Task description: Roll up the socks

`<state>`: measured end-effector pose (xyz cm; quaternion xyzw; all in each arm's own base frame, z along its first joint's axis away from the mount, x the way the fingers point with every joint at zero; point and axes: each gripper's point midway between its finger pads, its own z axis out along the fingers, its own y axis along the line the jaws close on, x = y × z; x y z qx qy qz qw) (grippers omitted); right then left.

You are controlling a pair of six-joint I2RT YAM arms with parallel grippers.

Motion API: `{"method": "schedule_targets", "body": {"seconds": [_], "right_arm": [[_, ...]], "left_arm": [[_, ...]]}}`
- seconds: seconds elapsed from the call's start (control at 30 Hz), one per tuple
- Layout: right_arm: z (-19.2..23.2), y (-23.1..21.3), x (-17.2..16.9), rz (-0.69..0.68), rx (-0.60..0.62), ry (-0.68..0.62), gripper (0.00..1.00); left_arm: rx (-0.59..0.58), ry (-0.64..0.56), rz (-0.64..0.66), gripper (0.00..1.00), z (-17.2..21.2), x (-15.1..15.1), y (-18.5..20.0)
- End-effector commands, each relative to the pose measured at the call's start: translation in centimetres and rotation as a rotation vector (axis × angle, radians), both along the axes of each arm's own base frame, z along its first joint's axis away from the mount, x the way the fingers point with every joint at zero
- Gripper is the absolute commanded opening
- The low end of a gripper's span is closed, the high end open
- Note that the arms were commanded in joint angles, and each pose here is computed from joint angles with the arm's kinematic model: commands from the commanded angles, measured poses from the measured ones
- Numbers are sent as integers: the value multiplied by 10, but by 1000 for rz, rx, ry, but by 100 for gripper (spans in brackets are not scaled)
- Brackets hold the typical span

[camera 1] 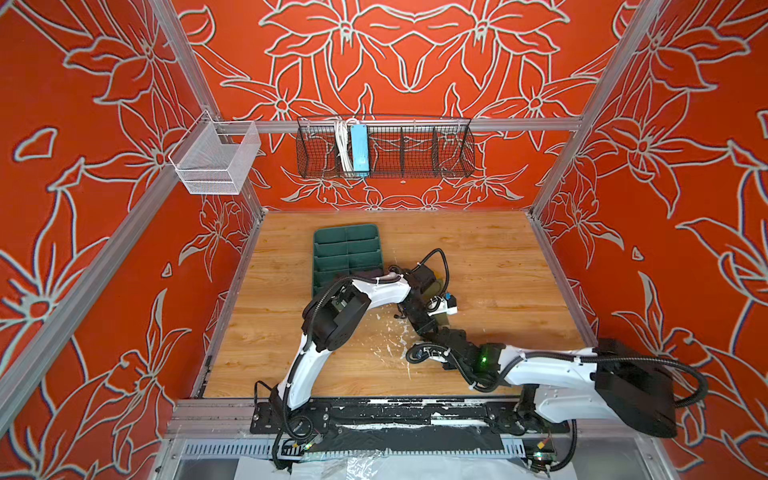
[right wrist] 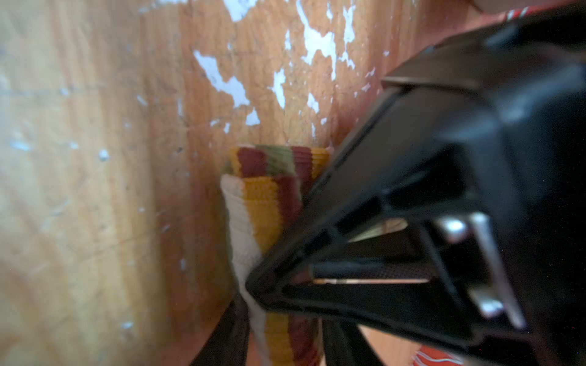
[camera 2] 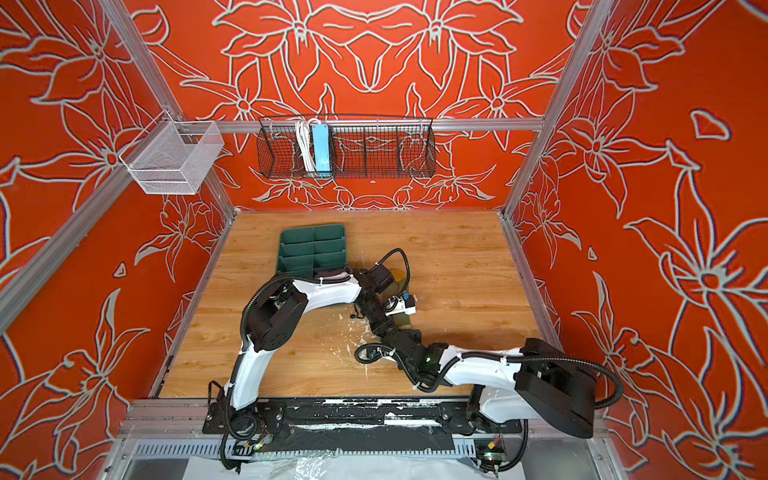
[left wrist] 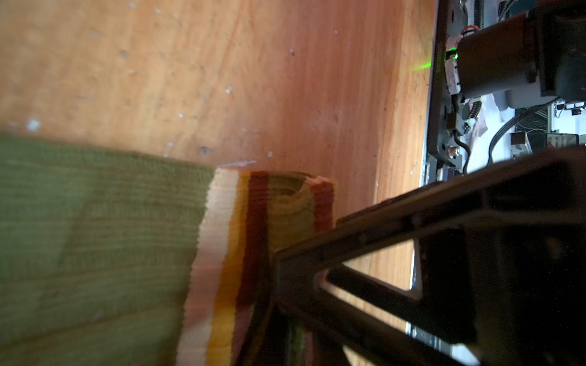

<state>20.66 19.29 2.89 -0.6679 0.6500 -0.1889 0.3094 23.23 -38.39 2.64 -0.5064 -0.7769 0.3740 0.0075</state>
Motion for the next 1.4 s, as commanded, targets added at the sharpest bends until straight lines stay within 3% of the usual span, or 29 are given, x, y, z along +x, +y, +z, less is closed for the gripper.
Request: {"method": "schedule_targets", "body": {"seconds": [0.0, 0.13, 0.33, 0.5, 0.6, 0.8, 0.87, 0.97, 1.17, 1.37], "right_arm": [[-19, -16, -12, 4, -90, 81, 20], [-22, -17, -22, 20, -93, 141, 1], [-21, -10, -38, 56, -8, 255, 0], [-16, -5, -43, 40, 61, 357, 0], [-13, -1, -51, 50, 105, 433, 0], [2, 9, -62, 76, 224, 580, 0], [6, 9, -64, 63, 252, 641, 0], [9, 10, -69, 39, 279, 762, 0], [10, 14, -62, -45, 293, 954, 0], [-6, 6, -46, -106, 268, 984, 0]], "left_arm": [[297, -33, -5, 8, -72, -8, 50], [278, -91, 18, 15, -53, 1, 48], [189, -288, 63, 47, 6, 22, 44], [109, -501, 97, 54, 65, 38, 50], [91, -676, 154, 56, 102, 51, 65], [61, -1168, 394, 61, 205, 77, 128], [2, -1318, 432, 67, 242, 68, 147], [-114, -1448, 347, 70, 277, 33, 163], [-307, -1394, 96, 71, 283, -32, 158], [-349, -1322, -48, 69, 237, -52, 123]]}}
